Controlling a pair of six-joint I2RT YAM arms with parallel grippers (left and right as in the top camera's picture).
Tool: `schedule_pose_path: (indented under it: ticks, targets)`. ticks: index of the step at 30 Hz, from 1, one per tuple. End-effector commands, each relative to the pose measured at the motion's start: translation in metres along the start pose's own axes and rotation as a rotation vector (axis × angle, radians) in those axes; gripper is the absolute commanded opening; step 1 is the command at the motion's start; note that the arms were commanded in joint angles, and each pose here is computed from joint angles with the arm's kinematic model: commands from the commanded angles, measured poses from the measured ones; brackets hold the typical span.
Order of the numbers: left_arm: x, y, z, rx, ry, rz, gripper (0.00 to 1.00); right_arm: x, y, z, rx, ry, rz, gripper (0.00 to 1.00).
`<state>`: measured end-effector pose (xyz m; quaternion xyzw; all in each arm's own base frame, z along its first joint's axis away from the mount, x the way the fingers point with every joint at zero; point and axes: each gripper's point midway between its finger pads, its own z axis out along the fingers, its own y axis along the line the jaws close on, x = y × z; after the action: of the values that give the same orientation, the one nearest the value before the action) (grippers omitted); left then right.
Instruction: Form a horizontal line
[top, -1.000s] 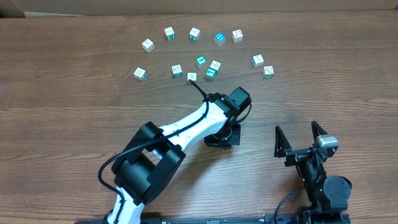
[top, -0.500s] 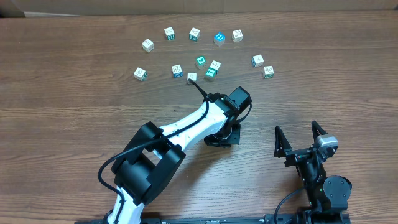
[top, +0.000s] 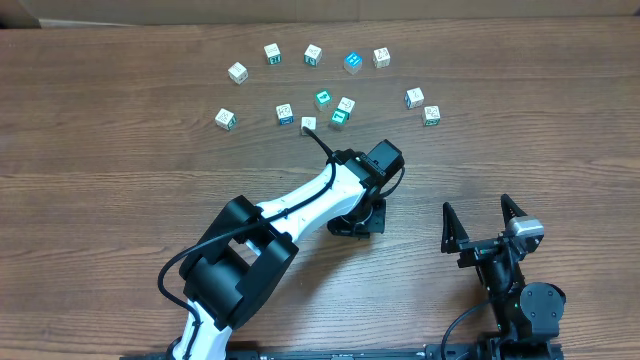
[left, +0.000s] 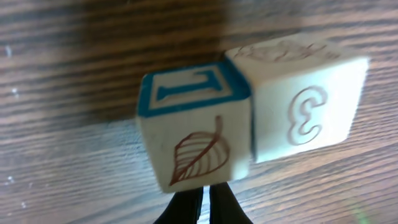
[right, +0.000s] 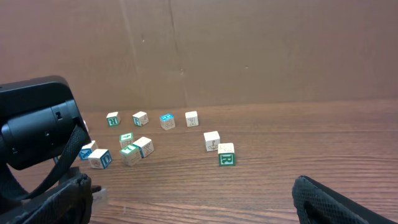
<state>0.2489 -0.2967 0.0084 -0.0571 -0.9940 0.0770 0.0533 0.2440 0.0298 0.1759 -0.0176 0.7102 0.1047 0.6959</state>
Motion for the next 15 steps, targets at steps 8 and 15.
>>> schedule_pose_path:
  ticks: [8, 15]
  targets:
    - [0.01, 0.009, -0.004, -0.031, 0.036, 0.005, 0.04, 0.002, 0.002, 0.0, -0.011, -0.002, 0.005, 1.0]
    - [-0.009, 0.023, -0.025, -0.003, -0.004, -0.045, 0.04, 0.002, 0.002, 0.0, -0.011, -0.002, 0.005, 1.0]
